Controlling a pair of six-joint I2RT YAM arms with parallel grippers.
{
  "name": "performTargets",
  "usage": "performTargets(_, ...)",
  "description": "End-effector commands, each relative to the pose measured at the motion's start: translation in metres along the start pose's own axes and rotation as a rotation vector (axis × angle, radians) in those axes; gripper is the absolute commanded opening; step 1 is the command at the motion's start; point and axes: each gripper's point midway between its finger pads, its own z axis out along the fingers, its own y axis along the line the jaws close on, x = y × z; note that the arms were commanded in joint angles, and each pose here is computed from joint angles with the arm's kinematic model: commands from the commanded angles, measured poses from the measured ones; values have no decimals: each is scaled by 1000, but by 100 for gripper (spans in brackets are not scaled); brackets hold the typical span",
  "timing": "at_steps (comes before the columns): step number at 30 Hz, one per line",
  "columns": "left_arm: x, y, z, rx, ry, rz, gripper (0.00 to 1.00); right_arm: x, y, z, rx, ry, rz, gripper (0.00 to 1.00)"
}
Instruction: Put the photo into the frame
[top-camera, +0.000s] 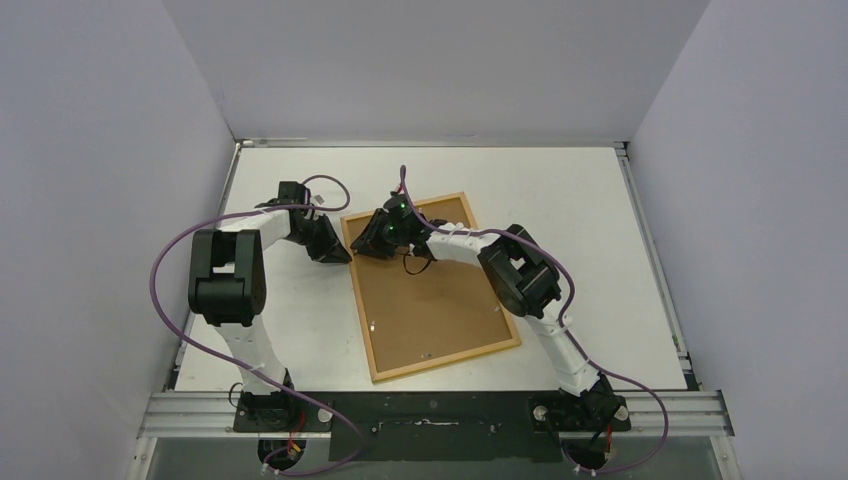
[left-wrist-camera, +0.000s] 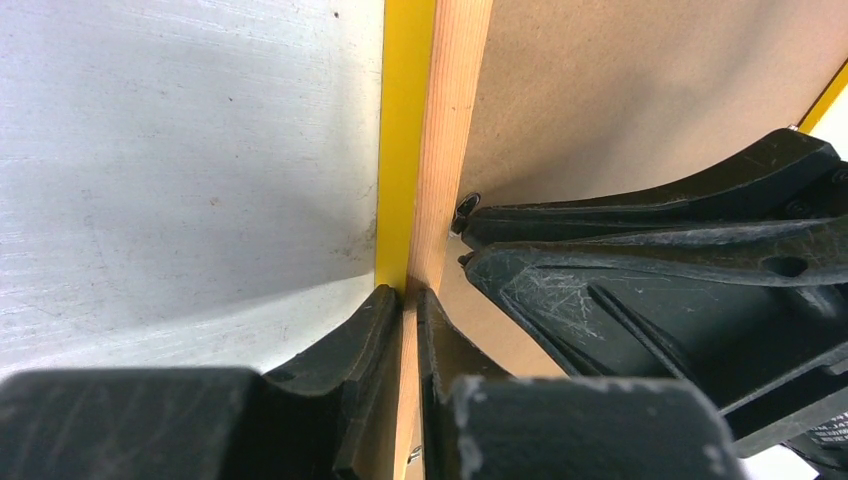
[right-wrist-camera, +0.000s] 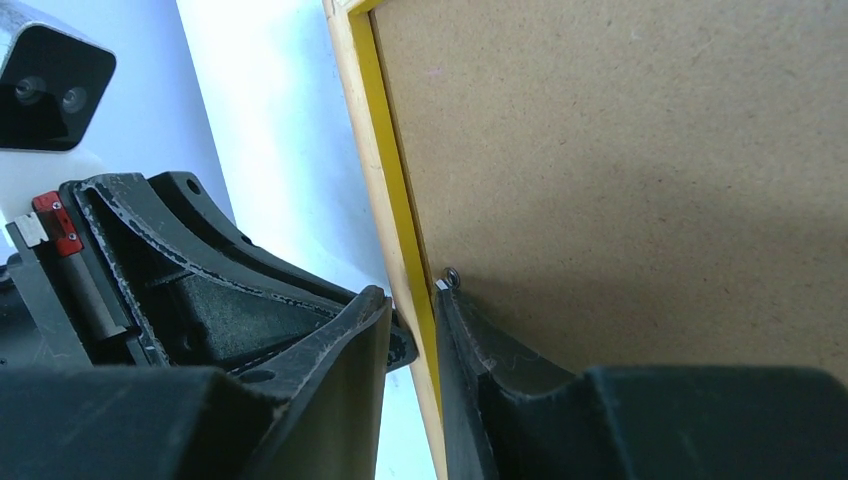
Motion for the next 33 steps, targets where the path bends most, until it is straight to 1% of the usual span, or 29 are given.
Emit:
performTargets(1,-1,4,8,-3,8,14,8,1,-8,9,5,-42,49,26)
performTargets(5,-1,3,8,-2,7,12,7,3,-13,7,44,-85,85,26)
performTargets(10,-2,3,8,-3,5,13,7,6,-20,11,61,-97,131,26)
performTargets(14,-2,4,8,-6,7,12,7,9,-20,12,64,-95,138,26)
performTargets(19,-3,3,8,-6,7,11,7,2,-7,6,31,-111,120,30)
performTargets(22,-4,1,5,-2,1,7,8,-1,7,4,-33,-105,128,33)
performTargets(27,-10,-5,-4,0,-20,6,10,-21,35,-21,-156,-162,157,35)
performTargets(29,-13,-9,-10,8,-36,8,12,-31,47,-38,-197,-198,129,35)
performTargets(33,-17,-19,-23,28,-69,13,17,-45,60,-72,-218,-265,71,38)
